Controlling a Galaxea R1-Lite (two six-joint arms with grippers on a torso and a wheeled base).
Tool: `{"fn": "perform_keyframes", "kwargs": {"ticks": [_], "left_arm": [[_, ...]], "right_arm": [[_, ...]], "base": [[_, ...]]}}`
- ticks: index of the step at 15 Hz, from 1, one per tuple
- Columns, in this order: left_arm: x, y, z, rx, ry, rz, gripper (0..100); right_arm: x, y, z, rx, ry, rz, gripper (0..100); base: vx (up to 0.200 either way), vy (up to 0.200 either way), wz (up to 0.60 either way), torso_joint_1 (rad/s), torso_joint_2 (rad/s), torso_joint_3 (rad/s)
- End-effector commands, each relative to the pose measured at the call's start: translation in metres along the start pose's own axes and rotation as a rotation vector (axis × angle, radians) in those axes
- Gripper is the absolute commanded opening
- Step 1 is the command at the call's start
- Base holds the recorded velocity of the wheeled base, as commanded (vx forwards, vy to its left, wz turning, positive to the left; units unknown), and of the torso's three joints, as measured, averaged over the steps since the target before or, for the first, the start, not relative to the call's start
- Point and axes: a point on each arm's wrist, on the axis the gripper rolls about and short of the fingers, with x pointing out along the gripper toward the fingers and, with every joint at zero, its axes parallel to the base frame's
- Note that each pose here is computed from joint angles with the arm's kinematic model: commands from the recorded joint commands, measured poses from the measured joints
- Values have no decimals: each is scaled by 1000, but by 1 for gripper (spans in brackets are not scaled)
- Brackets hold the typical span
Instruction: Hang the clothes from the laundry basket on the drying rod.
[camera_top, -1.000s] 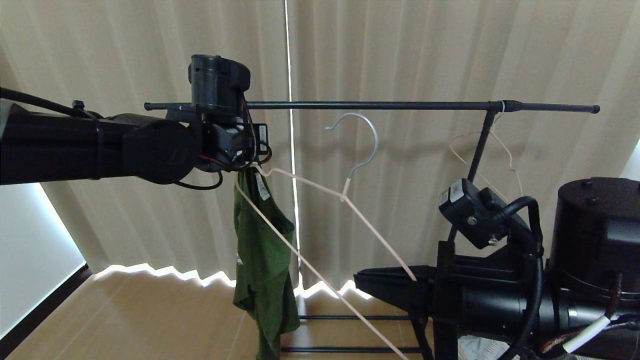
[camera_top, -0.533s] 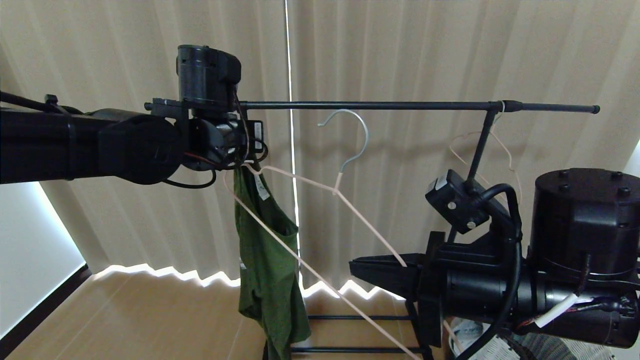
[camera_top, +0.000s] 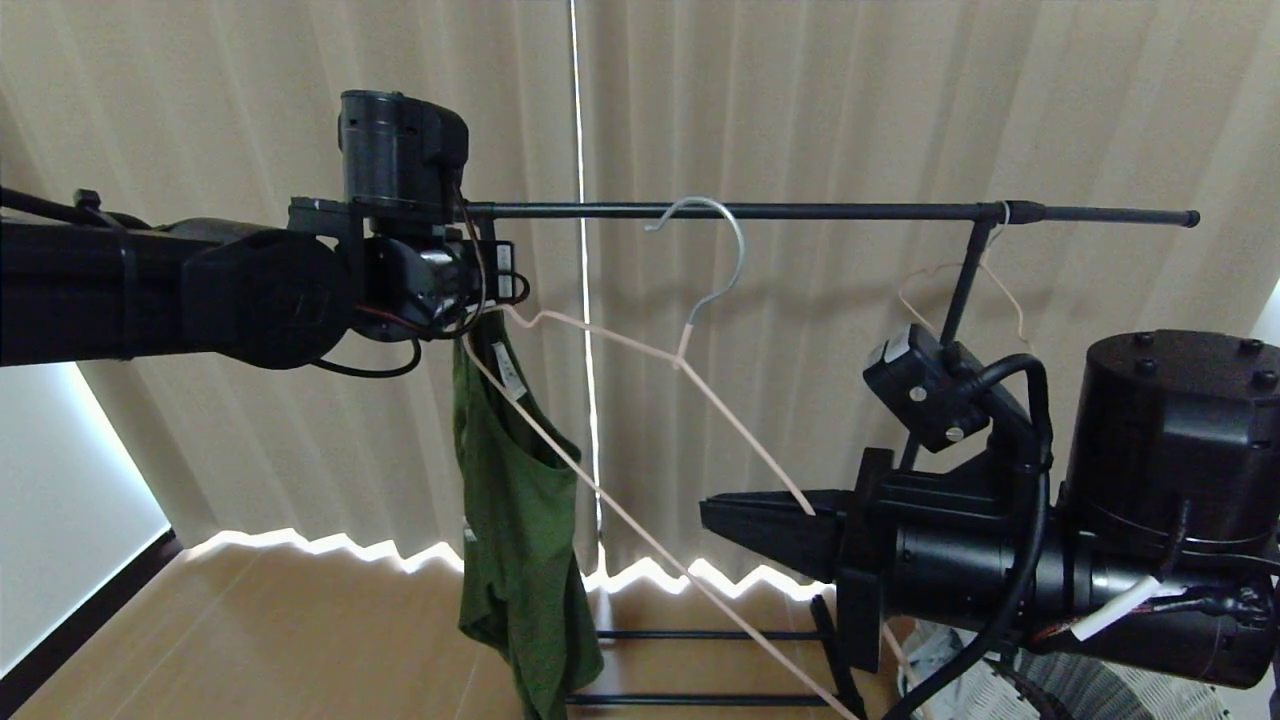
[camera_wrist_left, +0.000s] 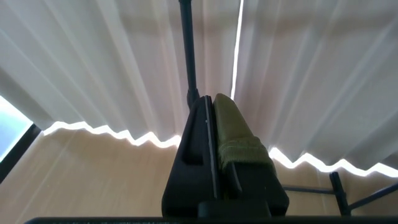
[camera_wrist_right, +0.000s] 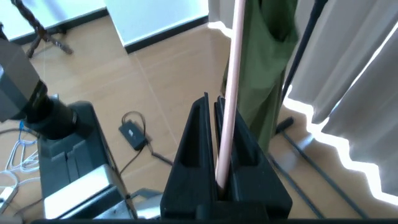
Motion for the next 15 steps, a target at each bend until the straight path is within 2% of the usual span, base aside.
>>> {"fn": "perform_keyframes", "kwargs": {"ticks": [1, 5, 10, 15], "left_arm": [[-2, 2, 1, -2, -2, 3, 0], [-4, 3, 2, -3, -5, 1, 0], [-10, 12, 7, -16, -15, 15, 0], [-18, 16, -1, -18, 7, 12, 0]], "right_arm": [[1, -6, -4, 6, 5, -16, 0], [4, -8, -7, 12, 16, -24, 0], [2, -9, -10, 17, 25, -27, 0], [1, -8, -9, 10, 4, -22, 0]], "base": [[0, 0, 0, 0, 0, 0], [0, 0, 0, 0, 0, 0], [0, 0, 0, 0, 0, 0], [0, 0, 0, 0, 0, 0]]}}
